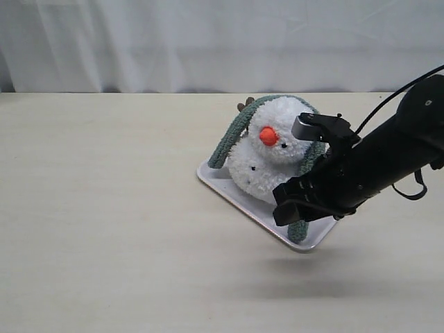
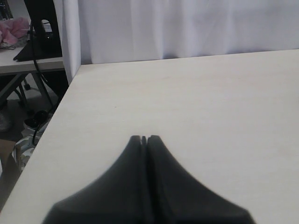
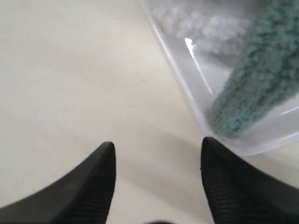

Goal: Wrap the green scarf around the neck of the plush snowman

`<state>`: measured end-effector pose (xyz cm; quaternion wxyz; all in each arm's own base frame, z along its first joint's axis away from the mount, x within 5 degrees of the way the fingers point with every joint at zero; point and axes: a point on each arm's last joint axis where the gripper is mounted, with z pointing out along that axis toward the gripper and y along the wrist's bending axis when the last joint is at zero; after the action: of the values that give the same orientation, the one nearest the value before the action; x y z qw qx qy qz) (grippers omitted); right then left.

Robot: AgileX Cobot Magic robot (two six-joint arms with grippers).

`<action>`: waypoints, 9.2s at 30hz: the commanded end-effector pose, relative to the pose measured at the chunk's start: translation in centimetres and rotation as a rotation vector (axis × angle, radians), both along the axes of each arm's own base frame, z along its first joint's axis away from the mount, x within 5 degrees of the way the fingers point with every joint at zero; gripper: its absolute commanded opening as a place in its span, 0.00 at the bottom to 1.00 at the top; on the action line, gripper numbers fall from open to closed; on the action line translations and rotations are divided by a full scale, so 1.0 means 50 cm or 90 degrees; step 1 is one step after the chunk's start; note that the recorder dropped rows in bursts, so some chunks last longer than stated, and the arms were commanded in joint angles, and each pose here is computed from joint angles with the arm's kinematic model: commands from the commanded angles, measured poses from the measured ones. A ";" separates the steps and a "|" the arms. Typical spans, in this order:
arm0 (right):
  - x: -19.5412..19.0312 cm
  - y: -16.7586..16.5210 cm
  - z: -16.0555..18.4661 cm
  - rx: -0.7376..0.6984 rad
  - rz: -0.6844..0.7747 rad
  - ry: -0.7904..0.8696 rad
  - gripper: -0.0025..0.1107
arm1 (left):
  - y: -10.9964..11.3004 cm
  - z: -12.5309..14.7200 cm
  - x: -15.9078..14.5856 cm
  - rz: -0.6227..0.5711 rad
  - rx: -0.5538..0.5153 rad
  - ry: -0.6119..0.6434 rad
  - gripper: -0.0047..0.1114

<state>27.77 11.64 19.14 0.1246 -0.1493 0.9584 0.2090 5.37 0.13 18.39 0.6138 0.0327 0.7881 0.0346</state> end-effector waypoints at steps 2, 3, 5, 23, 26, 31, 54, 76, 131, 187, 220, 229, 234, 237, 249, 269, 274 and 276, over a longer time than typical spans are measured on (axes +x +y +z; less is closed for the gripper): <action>-0.008 0.015 0.044 0.067 0.053 -0.046 0.49 | 0.000 0.000 0.000 -0.001 -0.003 -0.007 0.04; -0.007 0.014 0.053 0.065 0.060 -0.056 0.49 | 0.000 0.000 0.000 -0.001 -0.003 -0.007 0.04; -0.005 0.012 0.080 0.059 0.064 -0.089 0.49 | 0.000 0.000 0.000 -0.001 -0.003 -0.007 0.04; 0.044 -0.059 0.199 -0.102 -0.120 -0.355 0.06 | 0.000 0.000 0.000 -0.001 -0.003 -0.007 0.04; 0.077 -0.058 0.185 -0.113 -0.133 -0.328 0.06 | 0.000 0.000 0.000 -0.001 -0.003 -0.007 0.04; 0.124 -0.044 0.160 -0.132 -0.121 -0.271 0.06 | 0.000 0.000 0.000 -0.001 -0.003 -0.007 0.04; 0.186 -0.045 0.037 -0.190 -0.124 -0.189 0.06 | 0.000 0.000 0.000 -0.001 -0.003 -0.007 0.04; 0.135 -0.058 0.154 -0.180 -0.118 -0.244 0.18 | 0.000 0.000 0.000 -0.001 -0.003 -0.007 0.04; 0.014 -0.052 -0.088 -0.061 -0.150 -0.119 0.06 | 0.000 0.000 0.000 -0.001 -0.003 -0.007 0.04; 0.002 0.134 0.236 0.079 0.042 -0.485 0.18 | 0.000 0.000 0.000 -0.001 -0.003 -0.007 0.04; 0.294 0.185 0.118 -0.351 -0.034 -0.292 0.06 | 0.000 0.001 0.000 -0.001 -0.003 -0.008 0.04; 0.290 0.182 0.098 -0.372 -0.031 -0.249 0.06 | 0.000 0.001 0.000 -0.001 -0.003 -0.008 0.04; 0.282 0.189 0.093 -0.349 -0.004 -0.224 0.06 | 0.000 0.001 0.000 -0.001 -0.003 -0.008 0.04; 0.278 0.201 0.090 -0.313 0.021 -0.214 0.06 | 0.000 0.001 0.000 -0.001 -0.003 -0.008 0.04; 0.283 0.208 0.020 -0.331 0.035 -0.149 0.06 | 0.000 0.000 0.000 -0.001 -0.003 -0.007 0.04; 0.188 0.273 0.081 -0.148 0.190 -0.052 0.38 | 0.000 0.000 0.000 -0.001 -0.003 -0.007 0.04; 0.167 0.308 0.020 -0.213 0.095 -0.124 0.37 | 0.000 0.000 0.000 -0.001 -0.003 -0.007 0.04; 0.163 0.307 -0.013 -0.212 0.089 -0.113 0.37 | 0.000 0.000 0.000 -0.001 -0.003 -0.007 0.04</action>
<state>35.90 26.99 19.42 0.1583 -0.2623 0.9510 0.0412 5.37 0.13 18.39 0.6138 0.0327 0.7881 0.0346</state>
